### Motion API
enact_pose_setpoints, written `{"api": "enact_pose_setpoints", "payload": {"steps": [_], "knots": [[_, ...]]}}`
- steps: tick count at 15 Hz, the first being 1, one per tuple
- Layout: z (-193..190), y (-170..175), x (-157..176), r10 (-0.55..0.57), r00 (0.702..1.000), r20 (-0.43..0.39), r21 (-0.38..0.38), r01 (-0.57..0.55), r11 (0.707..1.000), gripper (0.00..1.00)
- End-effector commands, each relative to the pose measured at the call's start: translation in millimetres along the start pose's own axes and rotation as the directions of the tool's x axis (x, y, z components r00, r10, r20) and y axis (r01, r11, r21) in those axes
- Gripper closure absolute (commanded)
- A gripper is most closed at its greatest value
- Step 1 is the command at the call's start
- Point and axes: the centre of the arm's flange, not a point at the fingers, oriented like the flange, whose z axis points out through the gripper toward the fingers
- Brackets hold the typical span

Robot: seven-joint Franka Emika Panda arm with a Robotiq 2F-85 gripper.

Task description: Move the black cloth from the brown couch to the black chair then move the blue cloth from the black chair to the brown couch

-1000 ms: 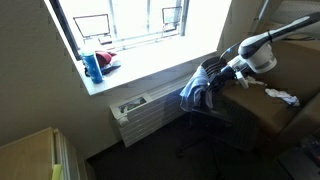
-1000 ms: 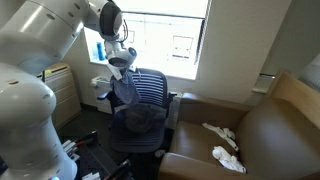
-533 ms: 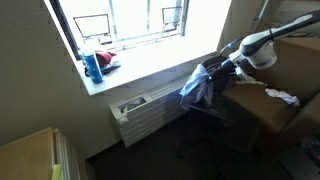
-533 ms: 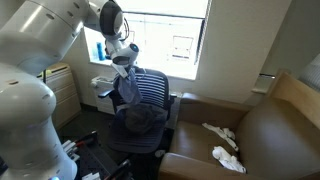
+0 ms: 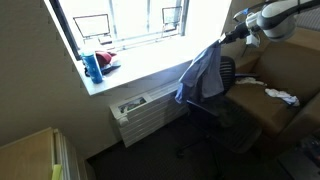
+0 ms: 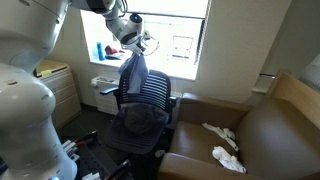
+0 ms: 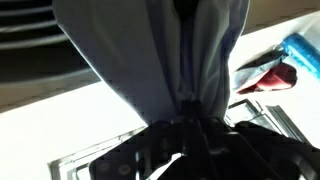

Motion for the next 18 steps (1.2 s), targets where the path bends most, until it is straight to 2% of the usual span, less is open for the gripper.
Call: {"api": "enact_pose_setpoints", "payload": {"steps": [1, 3, 4, 5, 6, 7, 9, 11, 12, 15, 18], "knots": [[-84.5, 1.5, 58.1, -0.035, 0.984, -0.174, -0.103, 0.018, 0.995, 0.99], [-137.9, 7.9, 88.5, 0.014, 0.957, -0.289, -0.130, -0.054, 0.990, 0.99], [-165.9, 16.3, 99.4, 0.077, 0.941, -0.329, -0.119, -0.122, 0.985, 0.99], [-194.3, 19.5, 108.5, 0.156, 0.927, -0.340, -0.088, -0.197, 0.976, 0.99], [-205.6, 26.2, 99.2, 0.214, 0.939, -0.269, -0.013, -0.225, 0.974, 0.99], [-169.1, 23.0, 109.5, 0.135, 0.938, -0.320, -0.070, -0.165, 0.984, 0.96], [-194.5, 19.8, 114.9, 0.186, 0.938, -0.294, -0.024, -0.202, 0.979, 0.96], [-197.0, 15.6, 112.2, 0.192, 0.939, -0.285, -0.016, -0.205, 0.979, 0.99], [-195.8, 28.8, 117.1, 0.176, 0.908, -0.381, -0.080, -0.221, 0.972, 0.99], [-247.8, 99.4, 149.3, 0.214, 0.825, -0.522, -0.094, -0.305, 0.948, 0.99], [-310.8, 160.7, 162.1, 0.268, 0.728, -0.631, -0.109, -0.425, 0.899, 0.99]]}}
